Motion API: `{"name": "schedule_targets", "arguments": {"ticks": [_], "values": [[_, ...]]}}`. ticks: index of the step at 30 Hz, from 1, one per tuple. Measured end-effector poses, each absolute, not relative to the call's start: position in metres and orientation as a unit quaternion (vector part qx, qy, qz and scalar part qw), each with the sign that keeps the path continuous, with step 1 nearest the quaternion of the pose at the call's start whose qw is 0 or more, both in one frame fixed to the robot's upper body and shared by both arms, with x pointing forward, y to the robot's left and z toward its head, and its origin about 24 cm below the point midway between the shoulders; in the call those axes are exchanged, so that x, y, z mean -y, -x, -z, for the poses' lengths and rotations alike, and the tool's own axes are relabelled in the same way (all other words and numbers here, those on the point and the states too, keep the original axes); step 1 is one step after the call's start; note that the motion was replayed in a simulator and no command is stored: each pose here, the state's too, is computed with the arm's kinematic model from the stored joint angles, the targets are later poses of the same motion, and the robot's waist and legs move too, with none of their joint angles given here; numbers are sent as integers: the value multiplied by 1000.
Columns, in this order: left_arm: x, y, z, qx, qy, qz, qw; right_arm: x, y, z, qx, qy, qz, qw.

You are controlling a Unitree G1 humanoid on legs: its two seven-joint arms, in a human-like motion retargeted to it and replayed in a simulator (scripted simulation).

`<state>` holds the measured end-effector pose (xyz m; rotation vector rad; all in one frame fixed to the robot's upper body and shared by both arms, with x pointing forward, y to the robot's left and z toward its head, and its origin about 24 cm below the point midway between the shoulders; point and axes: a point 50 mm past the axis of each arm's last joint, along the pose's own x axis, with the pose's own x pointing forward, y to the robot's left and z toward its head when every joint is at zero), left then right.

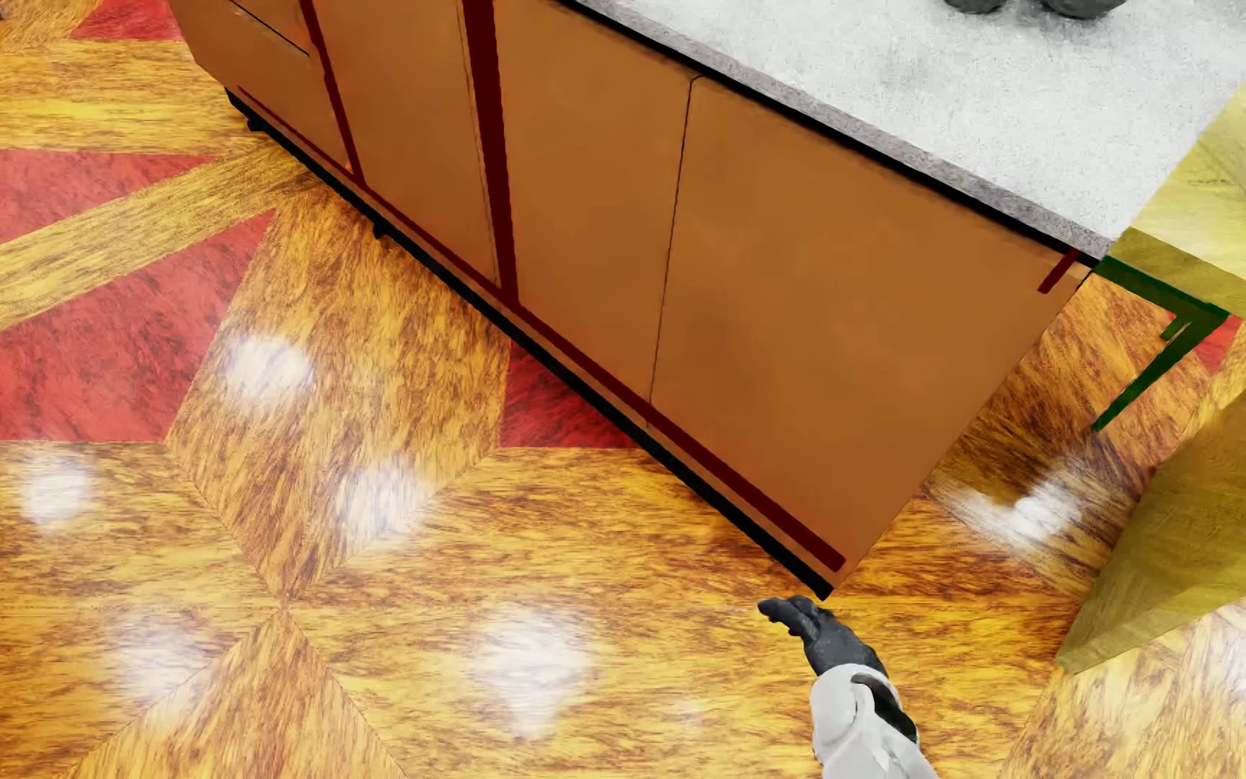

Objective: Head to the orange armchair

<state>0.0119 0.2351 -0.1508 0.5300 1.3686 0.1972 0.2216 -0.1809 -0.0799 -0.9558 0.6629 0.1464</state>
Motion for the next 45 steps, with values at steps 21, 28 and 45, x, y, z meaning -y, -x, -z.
{"name": "schedule_targets", "arguments": {"ticks": [21, 28, 45], "values": [[-209, -97, 146, -520, -305, -1, 798, 194, -141, 133, -436, 439, -77, 782], [-194, -116, 138, -481, -308, 41, 820, 191, -145, 131, -407, 494, -81, 764], [-227, -79, 128, -445, -316, -77, 834, 172, -181, 113, -376, 439, -120, 807]]}}
